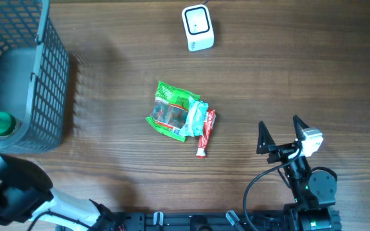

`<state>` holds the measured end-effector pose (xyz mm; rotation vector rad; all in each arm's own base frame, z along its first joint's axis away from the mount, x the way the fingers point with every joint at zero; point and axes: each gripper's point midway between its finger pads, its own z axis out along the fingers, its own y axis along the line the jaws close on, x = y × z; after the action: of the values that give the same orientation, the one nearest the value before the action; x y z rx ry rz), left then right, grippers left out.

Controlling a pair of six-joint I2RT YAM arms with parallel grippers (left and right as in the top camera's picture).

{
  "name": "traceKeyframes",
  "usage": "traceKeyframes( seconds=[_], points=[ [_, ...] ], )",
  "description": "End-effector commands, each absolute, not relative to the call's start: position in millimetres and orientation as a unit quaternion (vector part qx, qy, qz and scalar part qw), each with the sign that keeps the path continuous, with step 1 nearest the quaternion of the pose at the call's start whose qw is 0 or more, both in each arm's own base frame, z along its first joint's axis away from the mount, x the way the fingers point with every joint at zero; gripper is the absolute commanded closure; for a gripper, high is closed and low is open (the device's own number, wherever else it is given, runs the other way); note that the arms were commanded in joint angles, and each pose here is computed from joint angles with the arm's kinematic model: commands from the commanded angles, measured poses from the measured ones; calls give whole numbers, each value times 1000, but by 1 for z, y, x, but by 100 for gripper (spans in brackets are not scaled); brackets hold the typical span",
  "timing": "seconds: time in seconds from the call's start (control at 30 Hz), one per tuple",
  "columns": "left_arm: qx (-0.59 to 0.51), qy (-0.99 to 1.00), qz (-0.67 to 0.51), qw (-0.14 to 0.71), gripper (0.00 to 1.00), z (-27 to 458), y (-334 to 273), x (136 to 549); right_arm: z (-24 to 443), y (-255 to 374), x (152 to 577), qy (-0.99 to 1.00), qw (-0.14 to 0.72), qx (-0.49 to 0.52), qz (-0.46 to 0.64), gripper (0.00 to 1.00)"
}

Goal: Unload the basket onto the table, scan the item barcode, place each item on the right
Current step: 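Grasp the green-lidded jar in the basket with the left gripper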

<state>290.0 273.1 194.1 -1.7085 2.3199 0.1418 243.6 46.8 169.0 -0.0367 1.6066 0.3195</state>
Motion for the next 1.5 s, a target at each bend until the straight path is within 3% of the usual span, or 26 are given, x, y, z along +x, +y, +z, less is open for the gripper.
traceKeyframes(
  seconds=[0.0,0.37,0.93,1.0,1.07,1.13,1.3,1.47],
  points=[
    [-586,800,87,98,0,157,283,276,171,45,244,713,687,-10,141,0],
    [-586,799,96,98,0,113,286,275,171,45,244,713,687,-10,141,0],
    [-589,795,100,104,4,86,291,275,171,45,244,713,687,-10,140,0],
    [-589,795,100,105,11,84,292,276,171,45,244,713,687,-10,141,0],
    [-589,795,100,108,28,84,293,277,171,45,244,713,687,-10,141,0],
    [-589,795,100,109,38,84,293,277,171,45,244,713,687,-10,141,0],
    [-589,793,98,126,41,99,294,280,171,45,244,713,687,-10,140,0],
    [-584,781,93,201,43,166,300,293,171,45,244,713,687,-10,141,0]
  ],
)
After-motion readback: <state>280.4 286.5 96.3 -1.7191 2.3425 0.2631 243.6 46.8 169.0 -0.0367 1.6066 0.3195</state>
